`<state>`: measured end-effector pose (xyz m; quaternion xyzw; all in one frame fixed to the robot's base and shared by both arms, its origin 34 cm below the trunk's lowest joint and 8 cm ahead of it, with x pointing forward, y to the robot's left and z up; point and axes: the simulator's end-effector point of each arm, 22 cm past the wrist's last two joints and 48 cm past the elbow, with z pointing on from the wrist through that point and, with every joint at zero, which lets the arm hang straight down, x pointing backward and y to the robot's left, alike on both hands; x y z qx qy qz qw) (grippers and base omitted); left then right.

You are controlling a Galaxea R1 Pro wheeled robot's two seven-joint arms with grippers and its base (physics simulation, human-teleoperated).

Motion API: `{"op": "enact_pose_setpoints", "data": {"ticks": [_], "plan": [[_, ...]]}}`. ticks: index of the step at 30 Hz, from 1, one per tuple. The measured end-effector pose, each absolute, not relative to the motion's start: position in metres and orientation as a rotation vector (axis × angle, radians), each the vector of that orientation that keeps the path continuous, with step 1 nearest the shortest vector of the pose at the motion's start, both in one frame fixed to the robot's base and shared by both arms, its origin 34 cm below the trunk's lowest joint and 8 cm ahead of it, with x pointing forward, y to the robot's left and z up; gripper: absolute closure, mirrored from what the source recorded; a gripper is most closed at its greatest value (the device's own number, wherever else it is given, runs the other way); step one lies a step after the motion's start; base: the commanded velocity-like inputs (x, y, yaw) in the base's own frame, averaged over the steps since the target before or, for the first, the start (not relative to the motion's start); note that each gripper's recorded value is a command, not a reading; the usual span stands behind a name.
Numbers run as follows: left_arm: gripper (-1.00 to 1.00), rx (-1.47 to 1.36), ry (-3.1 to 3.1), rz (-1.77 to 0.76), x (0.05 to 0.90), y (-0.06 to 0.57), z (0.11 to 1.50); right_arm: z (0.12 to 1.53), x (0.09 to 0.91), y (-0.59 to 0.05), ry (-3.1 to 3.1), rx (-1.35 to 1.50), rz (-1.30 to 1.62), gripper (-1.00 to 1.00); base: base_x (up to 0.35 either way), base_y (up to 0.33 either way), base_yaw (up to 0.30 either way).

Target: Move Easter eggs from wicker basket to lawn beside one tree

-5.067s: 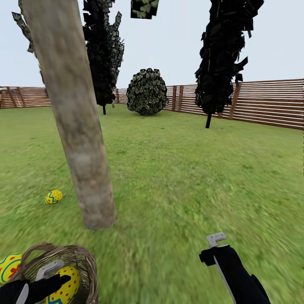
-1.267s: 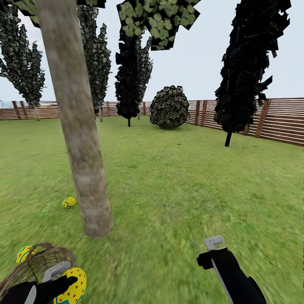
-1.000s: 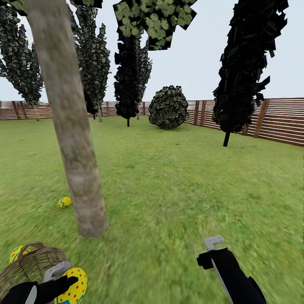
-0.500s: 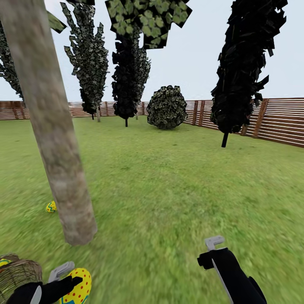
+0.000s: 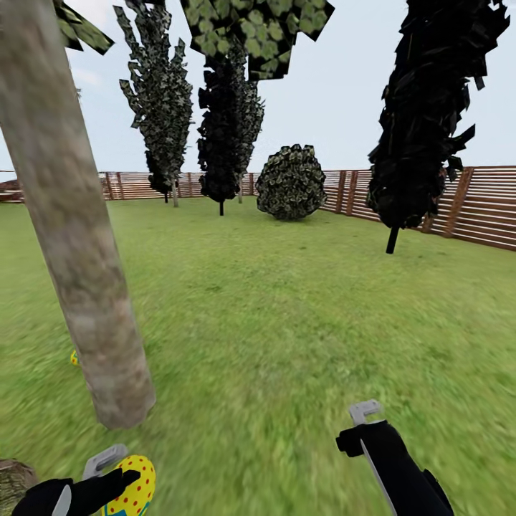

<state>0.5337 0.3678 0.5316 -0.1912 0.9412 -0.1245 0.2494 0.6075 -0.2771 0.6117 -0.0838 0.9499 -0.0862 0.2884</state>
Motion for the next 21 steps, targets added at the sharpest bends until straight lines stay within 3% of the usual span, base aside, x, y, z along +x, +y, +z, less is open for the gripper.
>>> {"op": "enact_pose_setpoints", "data": {"ticks": [21], "plan": [[1.0,-0.521,2.564,-0.339,0.5337,0.3674,0.5314,0.6116,0.6076,-0.2749,2.536,-0.228,-0.227,-1.0,0.275,-0.208,0.27]]}}
